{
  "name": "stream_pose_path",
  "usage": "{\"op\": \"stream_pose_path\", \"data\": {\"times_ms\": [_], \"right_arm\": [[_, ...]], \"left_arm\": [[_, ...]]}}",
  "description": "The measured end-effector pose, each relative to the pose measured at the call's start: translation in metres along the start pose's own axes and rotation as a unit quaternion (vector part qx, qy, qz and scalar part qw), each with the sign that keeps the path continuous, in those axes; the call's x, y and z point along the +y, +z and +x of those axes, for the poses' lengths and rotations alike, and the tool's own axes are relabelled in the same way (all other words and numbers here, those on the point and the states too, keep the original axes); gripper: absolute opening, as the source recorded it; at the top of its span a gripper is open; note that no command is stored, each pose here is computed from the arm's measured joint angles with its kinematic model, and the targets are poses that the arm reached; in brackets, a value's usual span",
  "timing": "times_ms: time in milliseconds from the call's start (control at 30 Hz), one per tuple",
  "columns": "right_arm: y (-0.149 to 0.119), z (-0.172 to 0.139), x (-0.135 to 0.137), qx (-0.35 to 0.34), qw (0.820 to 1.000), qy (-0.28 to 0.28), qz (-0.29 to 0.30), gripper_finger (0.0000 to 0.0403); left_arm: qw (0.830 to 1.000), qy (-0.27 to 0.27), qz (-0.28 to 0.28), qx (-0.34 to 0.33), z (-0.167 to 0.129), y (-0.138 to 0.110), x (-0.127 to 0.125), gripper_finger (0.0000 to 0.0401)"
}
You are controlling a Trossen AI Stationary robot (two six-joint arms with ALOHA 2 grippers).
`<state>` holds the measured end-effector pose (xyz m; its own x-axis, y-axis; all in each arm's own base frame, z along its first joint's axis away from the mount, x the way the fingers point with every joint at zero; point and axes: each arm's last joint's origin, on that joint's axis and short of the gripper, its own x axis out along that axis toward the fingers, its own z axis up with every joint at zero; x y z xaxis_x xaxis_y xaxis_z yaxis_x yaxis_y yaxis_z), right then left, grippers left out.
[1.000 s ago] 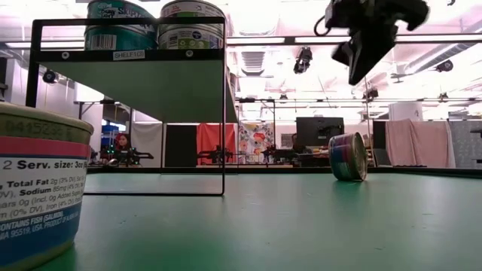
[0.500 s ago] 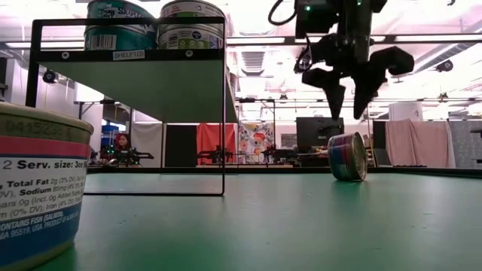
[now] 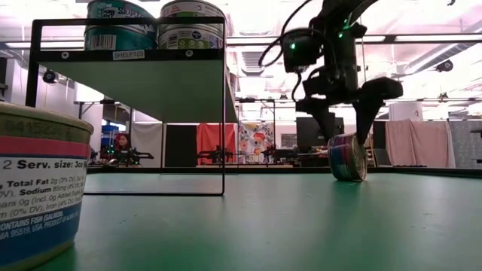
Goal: Stack canned seafood by type on shelf
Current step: Stack the blue and pink tuna can on top of the blue and pink tuna cans on the shelf
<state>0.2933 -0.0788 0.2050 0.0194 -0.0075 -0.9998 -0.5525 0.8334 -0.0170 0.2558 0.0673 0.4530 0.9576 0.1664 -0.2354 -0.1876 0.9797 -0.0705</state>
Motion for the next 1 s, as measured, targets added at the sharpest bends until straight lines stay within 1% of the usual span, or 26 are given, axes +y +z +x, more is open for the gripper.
{"op": "stream_pose_path", "data": {"times_ms": [133,333,433,600,667,767,833,900,1000], "right_arm": [[-0.001,0.002,-0.002,-0.006,1.000,0.009,0.004,0.0265],[-0.001,0.000,-0.001,-0.025,0.999,0.021,0.008,0.0188],[0.001,0.003,-0.002,-0.031,0.999,0.032,0.016,0.0187],[0.004,0.006,-0.003,-0.043,0.997,0.040,0.051,0.0187],[0.004,0.007,-0.004,-0.047,0.997,0.039,0.050,0.0206],[0.007,0.012,-0.007,-0.054,0.996,0.032,0.059,0.0255],[0.008,0.014,-0.008,-0.056,0.996,0.029,0.069,0.0271],[0.009,0.012,-0.009,-0.062,0.995,0.024,0.077,0.0271],[0.009,0.013,-0.009,-0.059,0.995,0.024,0.083,0.0244]], "left_arm": [[1.000,0.000,0.000,0.000,0.000,0.000,0.000,0.0232],[1.000,0.000,0.001,0.000,0.000,0.000,0.000,0.0232],[1.000,0.000,0.003,0.000,0.000,0.000,0.000,0.0232],[1.000,0.001,0.003,0.000,0.000,0.000,0.000,0.0232],[1.000,0.001,0.003,0.000,0.000,0.000,0.000,0.0232],[1.000,0.001,0.003,0.000,0.000,0.000,0.000,0.0232],[1.000,0.001,0.003,0.000,0.000,0.000,0.000,0.0232],[1.000,0.001,0.003,0.000,0.000,0.000,0.000,0.0232],[1.000,0.001,0.002,0.000,0.000,0.000,0.000,0.0232]]}}
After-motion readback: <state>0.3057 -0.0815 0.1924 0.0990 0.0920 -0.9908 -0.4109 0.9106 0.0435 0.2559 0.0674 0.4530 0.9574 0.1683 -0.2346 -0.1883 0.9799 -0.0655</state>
